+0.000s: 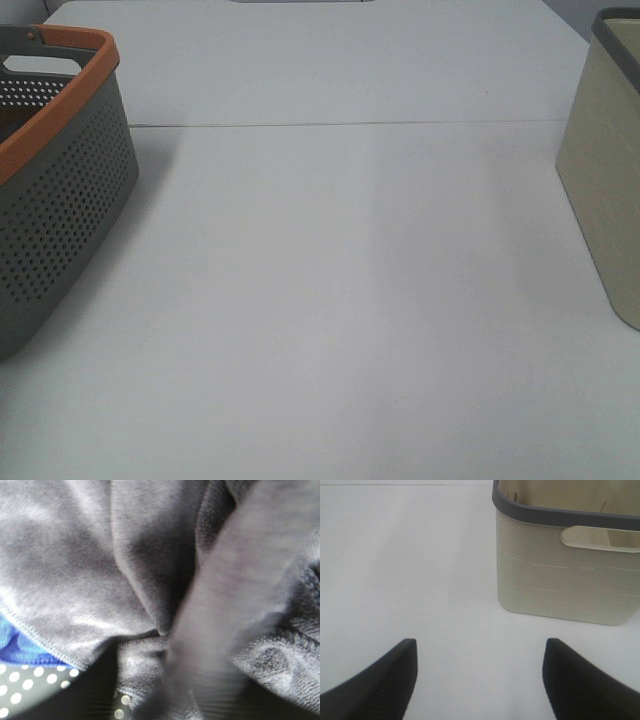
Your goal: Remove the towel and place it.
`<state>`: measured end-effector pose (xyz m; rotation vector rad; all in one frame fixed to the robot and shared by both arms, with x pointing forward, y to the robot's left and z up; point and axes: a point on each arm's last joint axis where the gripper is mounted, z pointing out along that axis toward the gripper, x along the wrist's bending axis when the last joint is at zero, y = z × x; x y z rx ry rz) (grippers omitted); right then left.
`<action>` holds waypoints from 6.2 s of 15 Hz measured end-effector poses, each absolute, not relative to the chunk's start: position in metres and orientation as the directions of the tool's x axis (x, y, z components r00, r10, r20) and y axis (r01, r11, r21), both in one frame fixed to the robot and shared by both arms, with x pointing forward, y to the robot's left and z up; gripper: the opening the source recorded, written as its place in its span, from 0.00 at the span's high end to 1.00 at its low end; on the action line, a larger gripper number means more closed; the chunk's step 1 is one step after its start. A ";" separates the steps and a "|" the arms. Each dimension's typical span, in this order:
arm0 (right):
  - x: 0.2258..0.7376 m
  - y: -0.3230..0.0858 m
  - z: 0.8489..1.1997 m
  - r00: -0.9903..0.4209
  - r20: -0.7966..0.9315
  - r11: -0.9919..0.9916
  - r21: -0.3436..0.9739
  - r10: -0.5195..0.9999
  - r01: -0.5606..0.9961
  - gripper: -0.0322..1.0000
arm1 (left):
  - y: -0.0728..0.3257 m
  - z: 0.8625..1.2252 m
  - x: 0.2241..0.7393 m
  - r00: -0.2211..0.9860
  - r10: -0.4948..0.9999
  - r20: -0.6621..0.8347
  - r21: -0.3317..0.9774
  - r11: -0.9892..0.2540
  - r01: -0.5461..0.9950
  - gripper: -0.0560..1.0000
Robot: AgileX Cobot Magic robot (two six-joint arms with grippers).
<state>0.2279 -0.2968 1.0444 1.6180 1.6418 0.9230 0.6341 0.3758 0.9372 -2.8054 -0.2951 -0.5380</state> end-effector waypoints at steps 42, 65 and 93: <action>0.228 -0.294 1.045 -0.046 0.055 -0.021 0.839 0.997 0.543 0.36 | 0.312 1.293 0.506 0.377 0.873 0.309 0.779 -0.460 0.427 0.94; 0.319 -0.265 1.056 -0.180 0.336 -0.109 0.686 0.924 0.719 0.15 | 0.039 1.219 0.587 0.647 0.623 0.440 0.681 -0.701 0.212 0.94; 0.554 -0.094 0.983 -0.287 0.381 -0.055 0.679 0.879 0.732 0.23 | 0.020 1.148 0.635 0.555 0.788 0.267 0.698 -0.555 0.452 0.94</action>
